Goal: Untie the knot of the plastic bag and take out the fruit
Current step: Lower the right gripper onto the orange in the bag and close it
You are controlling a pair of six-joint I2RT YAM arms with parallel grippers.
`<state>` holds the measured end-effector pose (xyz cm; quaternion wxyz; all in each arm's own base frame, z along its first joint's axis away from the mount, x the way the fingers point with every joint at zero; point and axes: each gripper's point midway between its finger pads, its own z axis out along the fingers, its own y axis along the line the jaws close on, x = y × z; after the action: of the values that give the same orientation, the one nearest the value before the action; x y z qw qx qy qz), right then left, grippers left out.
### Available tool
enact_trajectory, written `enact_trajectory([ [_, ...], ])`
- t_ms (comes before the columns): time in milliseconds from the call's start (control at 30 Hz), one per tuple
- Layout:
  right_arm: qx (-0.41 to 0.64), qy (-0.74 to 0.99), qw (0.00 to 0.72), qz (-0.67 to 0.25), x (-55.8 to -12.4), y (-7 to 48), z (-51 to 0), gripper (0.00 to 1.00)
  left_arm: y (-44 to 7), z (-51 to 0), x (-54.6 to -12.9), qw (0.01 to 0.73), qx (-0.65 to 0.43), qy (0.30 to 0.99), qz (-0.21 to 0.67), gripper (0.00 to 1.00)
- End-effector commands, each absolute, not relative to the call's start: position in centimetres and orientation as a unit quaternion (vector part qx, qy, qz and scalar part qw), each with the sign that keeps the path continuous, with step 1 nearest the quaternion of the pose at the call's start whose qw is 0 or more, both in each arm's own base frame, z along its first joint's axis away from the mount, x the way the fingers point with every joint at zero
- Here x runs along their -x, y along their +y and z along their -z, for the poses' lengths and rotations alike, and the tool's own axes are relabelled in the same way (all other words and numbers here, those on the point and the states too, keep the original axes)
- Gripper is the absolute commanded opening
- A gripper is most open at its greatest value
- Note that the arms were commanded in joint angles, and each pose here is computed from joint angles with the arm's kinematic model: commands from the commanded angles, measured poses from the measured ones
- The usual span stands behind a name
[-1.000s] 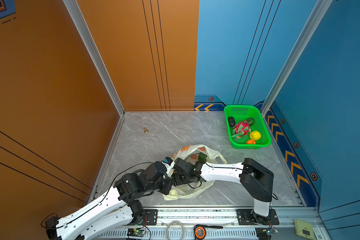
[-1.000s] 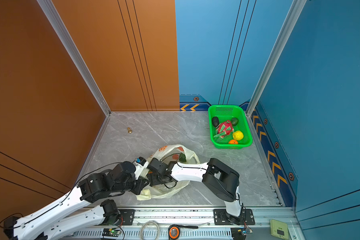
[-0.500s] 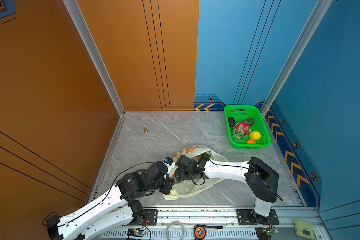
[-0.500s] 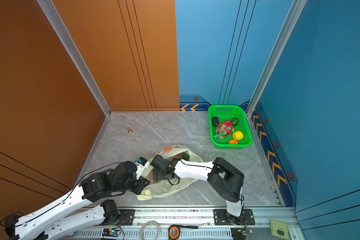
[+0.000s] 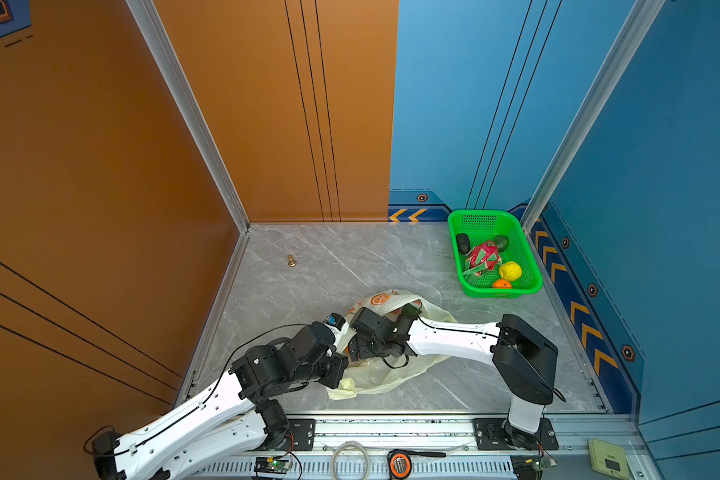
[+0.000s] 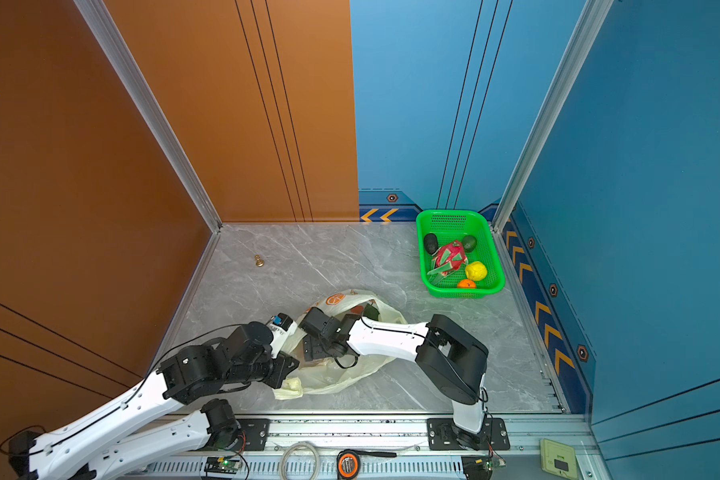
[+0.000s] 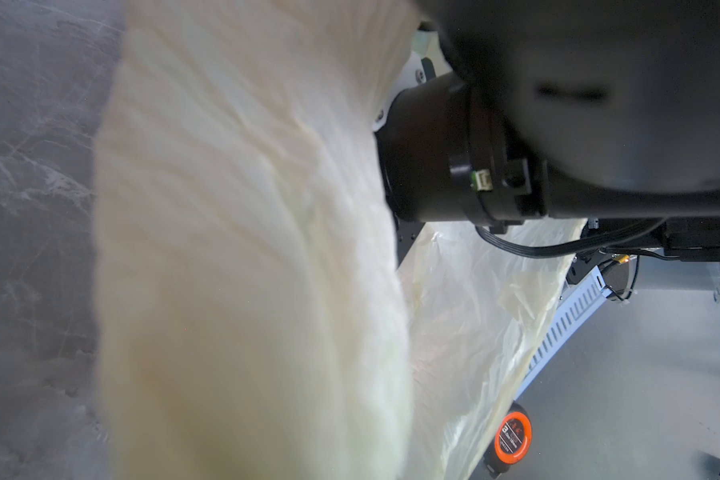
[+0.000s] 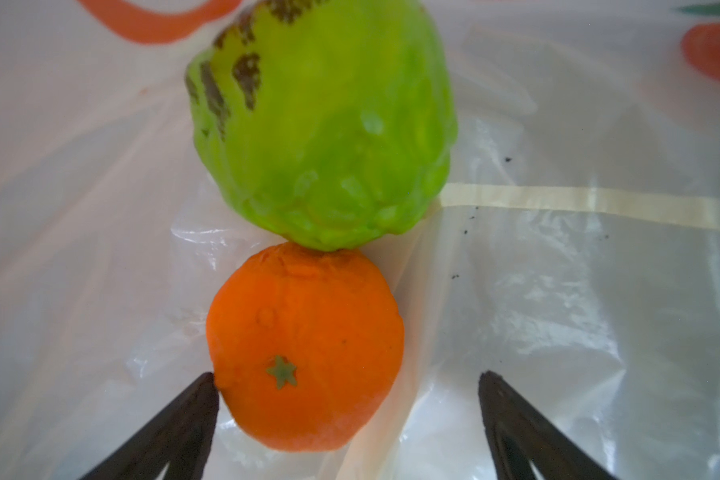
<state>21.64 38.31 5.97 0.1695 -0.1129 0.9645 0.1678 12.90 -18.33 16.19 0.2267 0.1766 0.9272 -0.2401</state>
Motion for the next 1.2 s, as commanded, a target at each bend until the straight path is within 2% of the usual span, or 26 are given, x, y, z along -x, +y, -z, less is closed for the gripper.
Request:
enact_trajectory([
  [0,0.102,0.95,0.201,-0.218,-22.8,40.1,-9.9,0.95,-18.0,-15.8,-12.6,0.22,-0.18,0.93,0.235,0.0],
  [333,0.115,0.928,0.192,-0.299,-22.1,42.7,-11.8,0.94,-17.7,-15.7,-12.8,0.224,-0.175,0.931,0.23,0.0],
  [733,0.121,0.949,0.187,-0.223,-23.5,41.5,-7.0,0.91,-17.6,-15.8,-12.8,0.226,-0.173,0.93,0.233,0.0],
  [1167,0.163,0.956,0.155,-0.19,-20.6,41.9,-4.9,0.93,-17.4,-15.9,-12.9,0.231,-0.169,0.93,0.231,0.0],
])
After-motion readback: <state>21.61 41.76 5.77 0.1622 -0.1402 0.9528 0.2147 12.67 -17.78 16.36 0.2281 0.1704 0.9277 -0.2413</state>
